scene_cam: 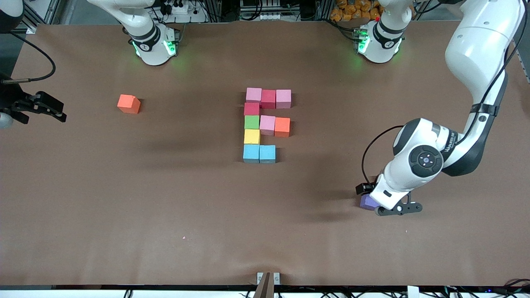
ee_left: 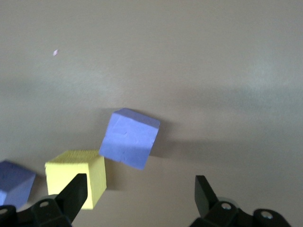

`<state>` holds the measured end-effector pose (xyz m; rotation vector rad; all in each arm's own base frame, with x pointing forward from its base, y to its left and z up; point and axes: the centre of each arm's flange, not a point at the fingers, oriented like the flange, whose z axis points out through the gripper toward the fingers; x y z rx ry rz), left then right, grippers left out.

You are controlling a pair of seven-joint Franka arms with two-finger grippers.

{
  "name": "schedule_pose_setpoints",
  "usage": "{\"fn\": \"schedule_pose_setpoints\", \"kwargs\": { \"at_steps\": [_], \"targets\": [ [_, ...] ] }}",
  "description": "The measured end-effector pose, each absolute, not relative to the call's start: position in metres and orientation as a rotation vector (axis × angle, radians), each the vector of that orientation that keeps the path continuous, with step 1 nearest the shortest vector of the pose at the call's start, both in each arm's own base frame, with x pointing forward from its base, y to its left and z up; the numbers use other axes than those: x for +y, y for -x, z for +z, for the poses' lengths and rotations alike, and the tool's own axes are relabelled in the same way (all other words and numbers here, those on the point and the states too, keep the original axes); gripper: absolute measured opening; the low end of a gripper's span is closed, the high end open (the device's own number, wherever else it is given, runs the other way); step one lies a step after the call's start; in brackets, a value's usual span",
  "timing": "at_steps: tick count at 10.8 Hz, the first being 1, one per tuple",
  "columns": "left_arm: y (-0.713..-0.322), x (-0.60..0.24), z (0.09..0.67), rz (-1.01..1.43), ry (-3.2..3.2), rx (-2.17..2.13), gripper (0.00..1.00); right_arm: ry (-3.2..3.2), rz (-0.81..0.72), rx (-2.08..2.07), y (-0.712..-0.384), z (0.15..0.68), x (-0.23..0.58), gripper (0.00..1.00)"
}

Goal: Arrange 11 blocks into digit 3
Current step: 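Reach the left gripper to the purple cube beside the yellow cube, then grasp the purple cube with the left gripper and lift it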

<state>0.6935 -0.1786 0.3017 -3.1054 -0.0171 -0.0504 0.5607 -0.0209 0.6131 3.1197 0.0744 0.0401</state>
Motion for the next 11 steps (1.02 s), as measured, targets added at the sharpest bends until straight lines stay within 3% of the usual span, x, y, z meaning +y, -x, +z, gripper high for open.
{"fn": "schedule_pose_setpoints", "kwargs": {
  "at_steps": [5,11],
  "targets": [
    [-0.707,-0.158,0.271,-0.124,3.101,0.34,1.0,-3.12,0.026,0.074,-0.56,0.612,-0.021,1.0],
    [-0.71,-0.144,0.239,-0.102,3.089,0.46,1.0,-3.121,0.017,0.073,-0.559,0.613,-0.021,1.0]
  ]
}}
